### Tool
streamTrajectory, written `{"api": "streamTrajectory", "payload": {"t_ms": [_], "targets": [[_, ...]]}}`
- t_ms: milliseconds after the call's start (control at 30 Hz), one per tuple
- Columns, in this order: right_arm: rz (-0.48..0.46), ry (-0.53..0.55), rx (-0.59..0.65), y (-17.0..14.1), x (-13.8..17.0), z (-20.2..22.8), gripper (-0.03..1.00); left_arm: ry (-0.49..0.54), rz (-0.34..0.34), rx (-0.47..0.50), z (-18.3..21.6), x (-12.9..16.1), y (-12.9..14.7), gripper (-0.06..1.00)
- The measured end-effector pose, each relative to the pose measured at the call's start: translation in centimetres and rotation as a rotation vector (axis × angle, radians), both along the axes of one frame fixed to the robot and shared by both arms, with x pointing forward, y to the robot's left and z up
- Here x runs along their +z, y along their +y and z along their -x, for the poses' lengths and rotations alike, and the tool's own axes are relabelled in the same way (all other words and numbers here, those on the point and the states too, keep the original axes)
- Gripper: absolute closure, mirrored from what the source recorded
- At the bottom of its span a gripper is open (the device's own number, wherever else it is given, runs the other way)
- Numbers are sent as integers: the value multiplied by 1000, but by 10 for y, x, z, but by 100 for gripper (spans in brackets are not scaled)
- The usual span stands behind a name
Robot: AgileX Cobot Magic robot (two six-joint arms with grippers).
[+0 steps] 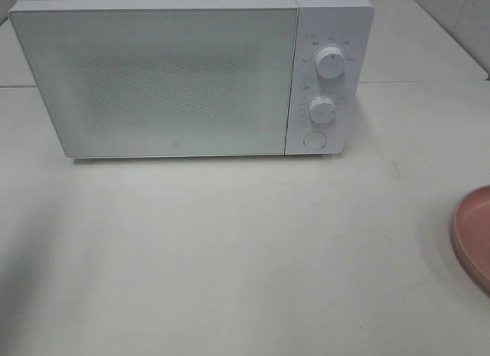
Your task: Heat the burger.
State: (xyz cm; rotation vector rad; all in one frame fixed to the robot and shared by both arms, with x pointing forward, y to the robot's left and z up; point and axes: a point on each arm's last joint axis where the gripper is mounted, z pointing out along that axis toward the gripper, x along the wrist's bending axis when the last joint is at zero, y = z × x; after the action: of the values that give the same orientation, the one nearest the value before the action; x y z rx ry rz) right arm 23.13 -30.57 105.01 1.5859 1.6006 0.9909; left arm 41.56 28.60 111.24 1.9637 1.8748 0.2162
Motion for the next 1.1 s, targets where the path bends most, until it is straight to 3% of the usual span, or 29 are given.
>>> {"api": "streamTrajectory", "payload": {"t_ms": [367, 667, 867, 900, 1100], "targets": [[0, 0, 0, 0, 0, 0, 21, -34, -41, 7, 73, -35, 3, -5], [0, 0, 0, 0, 0, 0, 21, -95, -45, 14, 99, -57, 3, -5], [0, 0, 0, 0, 0, 0, 21, -204, -48, 23, 116, -63, 3, -5], [0, 0, 0, 0, 0, 0, 21, -270, -60, 25, 121, -64, 4, -5], [0, 0, 0, 0, 0, 0, 21, -411, -85, 44, 141, -60, 6, -5]]}}
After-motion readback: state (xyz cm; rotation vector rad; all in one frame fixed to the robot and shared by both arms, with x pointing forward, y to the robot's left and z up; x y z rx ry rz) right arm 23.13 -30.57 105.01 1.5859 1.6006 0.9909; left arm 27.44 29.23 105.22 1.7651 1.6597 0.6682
